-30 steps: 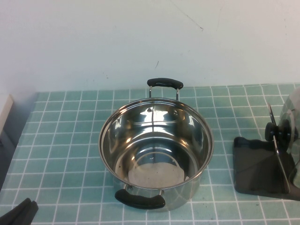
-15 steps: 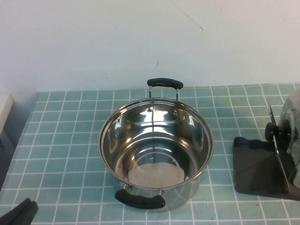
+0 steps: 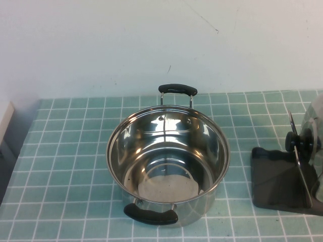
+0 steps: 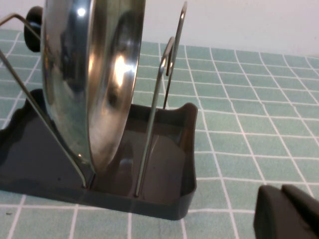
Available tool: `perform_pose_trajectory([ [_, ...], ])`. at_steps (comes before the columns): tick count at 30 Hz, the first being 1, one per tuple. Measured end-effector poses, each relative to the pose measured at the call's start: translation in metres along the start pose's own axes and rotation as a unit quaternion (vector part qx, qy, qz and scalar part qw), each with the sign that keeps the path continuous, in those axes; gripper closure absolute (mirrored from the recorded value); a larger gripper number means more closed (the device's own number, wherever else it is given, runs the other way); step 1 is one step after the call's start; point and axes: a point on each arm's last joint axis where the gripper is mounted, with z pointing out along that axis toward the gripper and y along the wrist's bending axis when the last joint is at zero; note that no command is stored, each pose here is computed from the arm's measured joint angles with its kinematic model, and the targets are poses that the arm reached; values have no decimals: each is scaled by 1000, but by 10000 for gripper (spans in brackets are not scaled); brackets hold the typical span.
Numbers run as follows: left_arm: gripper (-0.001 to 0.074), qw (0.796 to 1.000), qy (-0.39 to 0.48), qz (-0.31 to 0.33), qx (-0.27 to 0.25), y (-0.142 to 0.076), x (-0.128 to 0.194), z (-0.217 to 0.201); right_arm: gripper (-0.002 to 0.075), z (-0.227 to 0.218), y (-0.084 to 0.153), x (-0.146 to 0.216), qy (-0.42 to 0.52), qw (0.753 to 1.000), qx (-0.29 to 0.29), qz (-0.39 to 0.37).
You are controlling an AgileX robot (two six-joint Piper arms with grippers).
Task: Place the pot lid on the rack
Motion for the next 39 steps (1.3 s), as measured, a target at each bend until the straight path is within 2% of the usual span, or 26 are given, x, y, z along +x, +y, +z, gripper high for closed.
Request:
perform_pose_trajectory([
  [2,737,996,-4,-71,-51,9,0,0,727,0,0,0,0,1000,0,0],
  [3,737,993,8,-84,-77,14,3,-1,727,0,0,0,0,1000,0,0],
  [4,737,991,27,-85,-96,17,7,-3,727,0,0,0,0,1000,0,0],
  [6,737,990,79,-38,-110,19,16,-6,727,0,0,0,0,1000,0,0],
  [10,737,982,159,61,-83,17,32,-14,727,0,0,0,0,1000,0,0],
  [13,737,979,167,93,-75,19,40,-16,727,0,0,0,0,1000,0,0],
  [16,737,979,161,99,-75,23,50,-15,727,0,0,0,1,1000,0,0],
  [21,737,983,140,99,-71,22,47,-13,727,0,0,0,1,1000,0,0],
  [26,737,976,152,133,-77,24,49,-15,727,0,0,0,1,1000,0,0],
  [35,737,968,146,144,-146,32,47,-17,727,0,0,0,1,1000,0,0],
  [39,737,967,145,145,-150,33,47,-17,727,0,0,0,1,1000,0,0],
])
